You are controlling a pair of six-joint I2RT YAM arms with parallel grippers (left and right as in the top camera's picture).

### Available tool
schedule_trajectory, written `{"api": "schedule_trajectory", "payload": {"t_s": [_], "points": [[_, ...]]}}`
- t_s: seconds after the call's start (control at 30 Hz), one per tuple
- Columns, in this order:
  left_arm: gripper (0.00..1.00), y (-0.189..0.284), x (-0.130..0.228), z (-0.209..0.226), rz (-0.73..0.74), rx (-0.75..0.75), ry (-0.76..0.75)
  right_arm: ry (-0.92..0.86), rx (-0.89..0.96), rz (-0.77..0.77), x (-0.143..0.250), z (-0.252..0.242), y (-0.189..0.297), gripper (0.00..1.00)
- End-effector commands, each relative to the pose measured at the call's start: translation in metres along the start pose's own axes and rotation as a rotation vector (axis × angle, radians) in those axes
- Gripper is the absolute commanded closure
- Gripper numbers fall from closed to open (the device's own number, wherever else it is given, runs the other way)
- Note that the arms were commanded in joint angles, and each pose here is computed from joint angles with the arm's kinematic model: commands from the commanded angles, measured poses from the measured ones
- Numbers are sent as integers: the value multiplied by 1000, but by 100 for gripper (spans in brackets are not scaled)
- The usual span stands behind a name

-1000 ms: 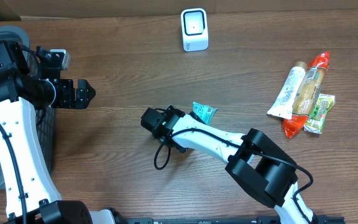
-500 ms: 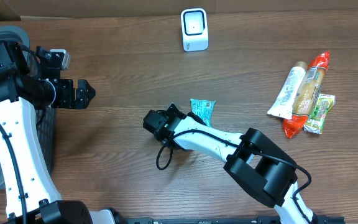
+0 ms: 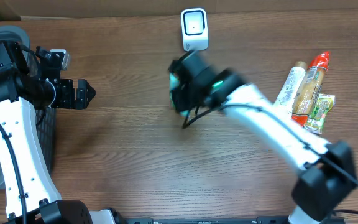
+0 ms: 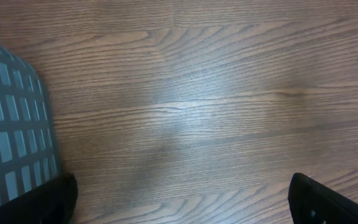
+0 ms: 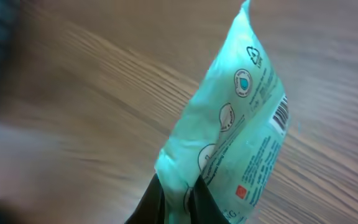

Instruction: Scan the item barcode

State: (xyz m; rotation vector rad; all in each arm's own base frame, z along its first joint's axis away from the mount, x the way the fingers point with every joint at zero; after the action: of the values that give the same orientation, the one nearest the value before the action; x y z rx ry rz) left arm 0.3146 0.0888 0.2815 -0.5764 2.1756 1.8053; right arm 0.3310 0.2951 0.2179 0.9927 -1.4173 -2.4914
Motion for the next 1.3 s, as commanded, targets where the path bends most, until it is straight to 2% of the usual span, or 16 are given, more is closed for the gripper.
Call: {"api": "schedule_trajectory", "payload": {"t_s": [0.0, 0.13, 0.27, 0.33, 0.57, 0.67, 0.83, 0.9, 1.0, 1.03, 1.13, 1.27], "points": [[1, -3, -1, -2, 1, 13, -27, -168, -435, 84, 11, 14, 1, 96], [0, -3, -1, -2, 1, 13, -27, -303, -619, 121, 30, 4, -12, 96], [0, -3, -1, -2, 1, 13, -27, -395, -637, 148, 52, -8, -29, 96], [1, -3, -1, -2, 1, 13, -26, -429, -587, 161, 62, -18, -36, 96], [0, -3, -1, -2, 1, 13, -26, -568, -217, 202, 94, -70, -52, 96], [0, -3, -1, -2, 1, 13, -26, -601, -68, 223, 106, -90, -51, 83], [0, -3, -1, -2, 1, 13, -27, -639, 33, 241, 116, -111, -45, 81], [1, -3, -1, -2, 1, 14, -26, -647, 113, 253, 122, -121, -42, 69], [0, -3, -1, -2, 2, 14, -27, -601, 205, 275, 130, -134, -37, 54], [1, -3, -1, -2, 2, 14, -27, -578, 221, 283, 131, -137, -35, 53], [0, -3, -1, -2, 1, 14, -27, -484, 242, 303, 127, -143, -24, 51], [0, -2, -1, -2, 1, 13, -26, -263, 202, 314, 102, -131, -8, 51]]}}
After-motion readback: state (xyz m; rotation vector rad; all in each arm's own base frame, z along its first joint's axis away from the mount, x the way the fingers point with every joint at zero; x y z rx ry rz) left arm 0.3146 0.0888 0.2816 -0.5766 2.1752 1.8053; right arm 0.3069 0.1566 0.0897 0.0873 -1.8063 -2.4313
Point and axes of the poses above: each gripper's point midway between its finger pads, its own y axis back along the fingers, its own z axis along the line the jaws close on, x = y × z, the point moved 5 cm from there along y, back along the fingers, and after that the axes turned 10 degrees about y, right-handed, at the moved point
